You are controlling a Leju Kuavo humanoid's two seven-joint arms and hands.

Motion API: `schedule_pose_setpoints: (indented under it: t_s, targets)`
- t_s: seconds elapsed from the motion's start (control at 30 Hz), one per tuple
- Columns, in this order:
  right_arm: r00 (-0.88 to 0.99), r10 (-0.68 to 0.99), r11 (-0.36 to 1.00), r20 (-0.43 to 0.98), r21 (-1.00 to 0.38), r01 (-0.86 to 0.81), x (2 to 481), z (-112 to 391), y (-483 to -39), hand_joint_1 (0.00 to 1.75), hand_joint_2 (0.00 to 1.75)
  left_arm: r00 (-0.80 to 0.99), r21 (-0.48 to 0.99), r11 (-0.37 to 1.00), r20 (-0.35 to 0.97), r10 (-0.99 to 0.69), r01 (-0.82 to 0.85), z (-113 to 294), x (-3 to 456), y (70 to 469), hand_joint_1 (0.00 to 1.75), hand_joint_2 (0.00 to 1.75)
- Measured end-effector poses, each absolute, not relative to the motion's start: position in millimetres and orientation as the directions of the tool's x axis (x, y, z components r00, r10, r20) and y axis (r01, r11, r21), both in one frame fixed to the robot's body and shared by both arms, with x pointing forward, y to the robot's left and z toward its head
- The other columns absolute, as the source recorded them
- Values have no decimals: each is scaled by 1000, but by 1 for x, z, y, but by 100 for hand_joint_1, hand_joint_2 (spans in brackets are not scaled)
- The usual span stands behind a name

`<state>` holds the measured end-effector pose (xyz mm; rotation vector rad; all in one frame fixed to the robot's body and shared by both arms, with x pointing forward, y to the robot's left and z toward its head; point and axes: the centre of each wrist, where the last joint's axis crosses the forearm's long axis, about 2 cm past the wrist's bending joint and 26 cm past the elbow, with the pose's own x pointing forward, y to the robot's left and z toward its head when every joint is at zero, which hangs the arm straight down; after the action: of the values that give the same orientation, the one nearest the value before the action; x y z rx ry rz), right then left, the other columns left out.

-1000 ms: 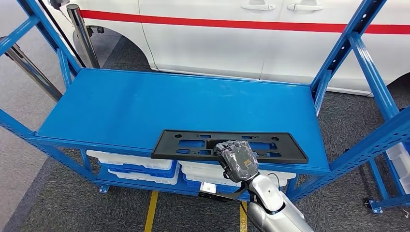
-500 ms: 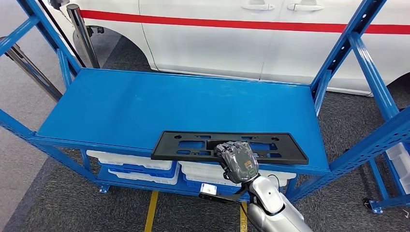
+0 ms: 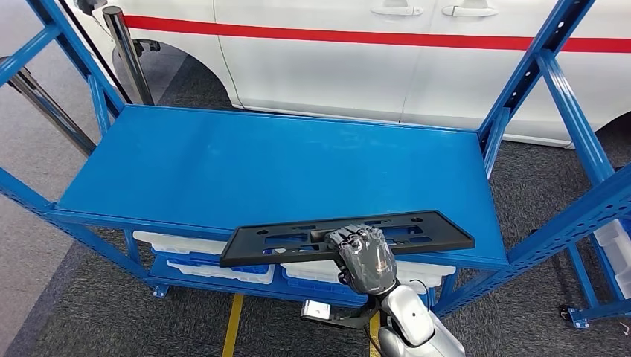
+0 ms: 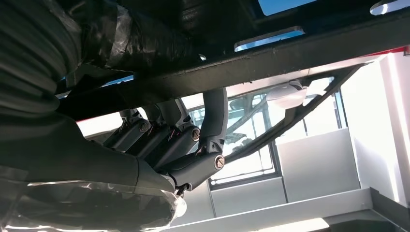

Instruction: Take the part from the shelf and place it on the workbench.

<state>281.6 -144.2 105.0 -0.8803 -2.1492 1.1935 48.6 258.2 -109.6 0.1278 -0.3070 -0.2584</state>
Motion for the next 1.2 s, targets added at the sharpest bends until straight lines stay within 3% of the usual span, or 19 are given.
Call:
schedule_pose_setpoints:
  t_s: [0.83, 1.2]
  targets:
    - [-660, 740, 417, 127, -857, 303, 275, 106, -146, 175, 175, 905, 183, 952, 310, -292, 245, -110, 48, 258, 0, 175]
    - [-666, 729, 505, 159, -782, 366, 281, 131, -145, 175, 175, 904, 181, 951, 306, -298, 252, -110, 48, 258, 0, 175]
